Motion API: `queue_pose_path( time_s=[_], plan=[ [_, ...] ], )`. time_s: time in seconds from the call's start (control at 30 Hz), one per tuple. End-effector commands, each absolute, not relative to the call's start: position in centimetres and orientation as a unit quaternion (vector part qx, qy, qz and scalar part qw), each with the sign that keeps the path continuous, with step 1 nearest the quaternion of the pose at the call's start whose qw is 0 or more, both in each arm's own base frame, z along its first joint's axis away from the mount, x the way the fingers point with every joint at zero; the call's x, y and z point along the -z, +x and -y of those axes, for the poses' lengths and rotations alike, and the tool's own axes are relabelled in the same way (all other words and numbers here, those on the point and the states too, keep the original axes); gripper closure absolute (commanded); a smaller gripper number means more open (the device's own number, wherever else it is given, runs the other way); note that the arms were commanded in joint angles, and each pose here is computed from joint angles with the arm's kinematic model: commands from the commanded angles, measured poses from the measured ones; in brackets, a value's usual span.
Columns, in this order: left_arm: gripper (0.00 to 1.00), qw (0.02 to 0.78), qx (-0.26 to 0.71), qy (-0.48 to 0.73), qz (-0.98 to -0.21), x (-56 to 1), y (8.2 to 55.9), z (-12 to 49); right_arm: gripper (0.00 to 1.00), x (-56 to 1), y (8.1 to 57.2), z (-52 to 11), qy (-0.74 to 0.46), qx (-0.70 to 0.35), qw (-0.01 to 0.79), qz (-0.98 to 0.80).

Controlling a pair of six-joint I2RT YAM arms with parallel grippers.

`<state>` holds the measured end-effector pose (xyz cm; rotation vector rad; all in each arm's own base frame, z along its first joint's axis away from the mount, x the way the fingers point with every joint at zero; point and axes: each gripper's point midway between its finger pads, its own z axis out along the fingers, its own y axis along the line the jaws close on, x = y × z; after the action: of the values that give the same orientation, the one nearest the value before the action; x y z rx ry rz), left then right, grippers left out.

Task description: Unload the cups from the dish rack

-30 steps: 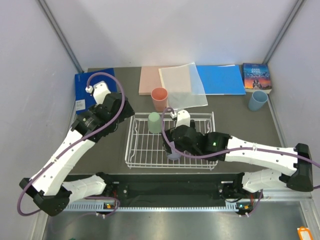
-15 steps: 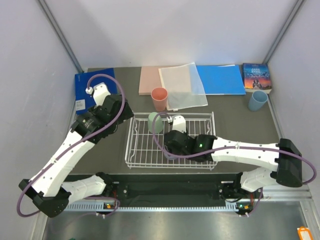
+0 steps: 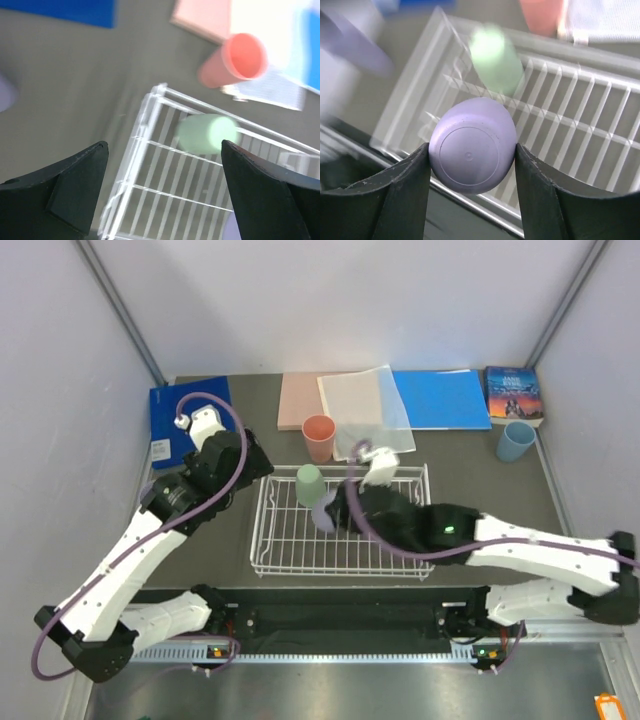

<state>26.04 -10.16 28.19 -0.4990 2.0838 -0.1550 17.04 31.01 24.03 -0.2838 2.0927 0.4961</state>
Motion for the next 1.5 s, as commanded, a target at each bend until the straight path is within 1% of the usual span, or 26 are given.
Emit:
queue_pose_path(
  time_s=[0.0, 0.03, 0.07, 0.1, 0.13, 0.17, 0.2, 0.23, 0.27, 0.3, 0.33, 0.37, 0.47, 0.67, 0.93, 1.03, 1.13, 1.17, 1.23, 1.27, 1.3, 1.37, 1.4, 1.47],
  plan=[
    [0.01, 0.535, 0.247, -0.158, -0.793, -33.9, 27.0, 15.4, 1.0, -36.1, 20.2, -27.6, 0.006, -0.384, 0.539, -0.75],
    [0.01, 0.543, 0.279, -0.151, -0.778, -35.3, 26.7, 16.0, 1.0, -36.8, 22.4, -25.5, 0.044, -0.392, 0.551, -0.735],
    [0.01, 0.54, 0.309, -0.147, -0.769, -35.8, 26.5, 16.9, 1.0, -38.0, 22.6, -24.3, 0.06, -0.426, 0.562, -0.706],
    [0.01, 0.542, 0.381, -0.119, -0.739, -38.4, 26.0, 19.0, 1.0, -38.3, 22.5, -24.2, 0.048, -0.454, 0.553, -0.698],
    [0.01, 0.534, 0.42, -0.116, -0.725, -39.3, 25.6, 19.9, 1.0, -38.8, 24.0, -22.2, 0.076, -0.456, 0.565, -0.684],
    [0.01, 0.52, 0.452, -0.104, -0.717, -39.5, 25.2, 21.1, 1.0, -39.3, 24.0, -21.6, 0.078, -0.473, 0.57, -0.667],
    [0.01, 0.523, 0.494, -0.097, -0.688, -41.3, 25.1, 21.9, 1.0, -39.5, 23.8, -21.4, 0.07, -0.489, 0.564, -0.661],
    [0.01, 0.496, 0.543, -0.063, -0.675, -42.0, 23.9, 23.6, 1.0, -39.7, 24.5, -20.4, 0.086, -0.491, 0.569, -0.654],
    [0.01, 0.46, 0.575, -0.077, -0.672, -41.0, 23.7, 24.5, 1.0, -39.1, 24.7, -20.1, 0.089, -0.491, 0.565, -0.657],
    [0.01, 0.446, 0.602, -0.076, -0.658, -41.1, 23.6, 24.9, 1.0, -39.8, 24.3, -20.4, 0.076, -0.51, 0.563, -0.645],
    [0.01, 0.423, 0.665, -0.061, -0.613, -43.4, 22.4, 25.7, 1.0, -40.0, 24.5, -20.2, 0.079, -0.517, 0.561, -0.642],
    [0.01, 0.401, 0.676, -0.066, -0.615, -41.5, 22.4, 26.3, 1.0, -39.6, 24.5, -20.7, 0.073, -0.526, 0.554, -0.641],
    [0.02, 0.371, 0.712, -0.065, -0.592, -40.8, 22.2, 27.0, 1.0, -39.5, 24.2, -21.9, 0.056, -0.553, 0.535, -0.636],
    [0.06, 0.341, 0.726, -0.031, -0.596, -40.4, 21.9, 28.5, 1.0, -39.3, 24.0, -23.2, 0.04, -0.582, 0.515, -0.628],
    [0.07, 0.34, 0.723, -0.042, -0.6, -39.7, 22.4, 28.6, 1.0, -38.6, 24.2, -24.2, 0.03, -0.591, 0.496, -0.635],
    [0.1, 0.344, 0.723, -0.041, -0.597, -39.9, 22.3, 28.5, 1.0, -37.7, 24.4, -24.7, 0.03, -0.596, 0.482, -0.641],
    [0.18, 0.338, 0.727, -0.035, -0.596, -39.9, 22.2, 28.7, 1.0, -37.0, 24.4, -25.4, 0.027, -0.608, 0.465, -0.643],
    [0.23, 0.335, 0.73, -0.03, -0.596, -39.9, 22.0, 28.8, 1.0, -36.7, 24.3, -25.8, 0.021, -0.612, 0.456, -0.646],
    [0.3, 0.325, 0.734, -0.022, -0.595, -39.8, 21.8, 29.1, 1.0, -36.1, 24.3, -26.5, 0.016, -0.618, 0.441, -0.651],
    [0.35, 0.323, 0.736, -0.023, -0.595, -39.7, 21.8, 29.2, 1.0, -36.0, 24.1, -26.9, 0.011, -0.623, 0.433, -0.652],
    [0.46, 0.321, 0.736, -0.023, -0.596, -39.5, 21.7, 29.2, 1.0, -35.8, 23.9, -27.2, 0.009, -0.626, 0.427, -0.653],
    [0.6, 0.32, 0.734, -0.028, -0.599, -39.1, 21.8, 29.2, 1.0, -35.6, 23.9, -27.3, 0.011, -0.625, 0.427, -0.654],
    [0.77, 0.322, 0.732, -0.028, -0.6, -39.0, 21.8, 29.1, 1.0, -35.6, 23.8, -27.2, 0.011, -0.624, 0.43, -0.653],
    [0.96, 0.32, 0.725, -0.032, -0.609, -38.7, 21.9, 29.1, 1.0, -35.9, 23.8, -26.8, 0.014, -0.618, 0.438, -0.653]
  ],
)
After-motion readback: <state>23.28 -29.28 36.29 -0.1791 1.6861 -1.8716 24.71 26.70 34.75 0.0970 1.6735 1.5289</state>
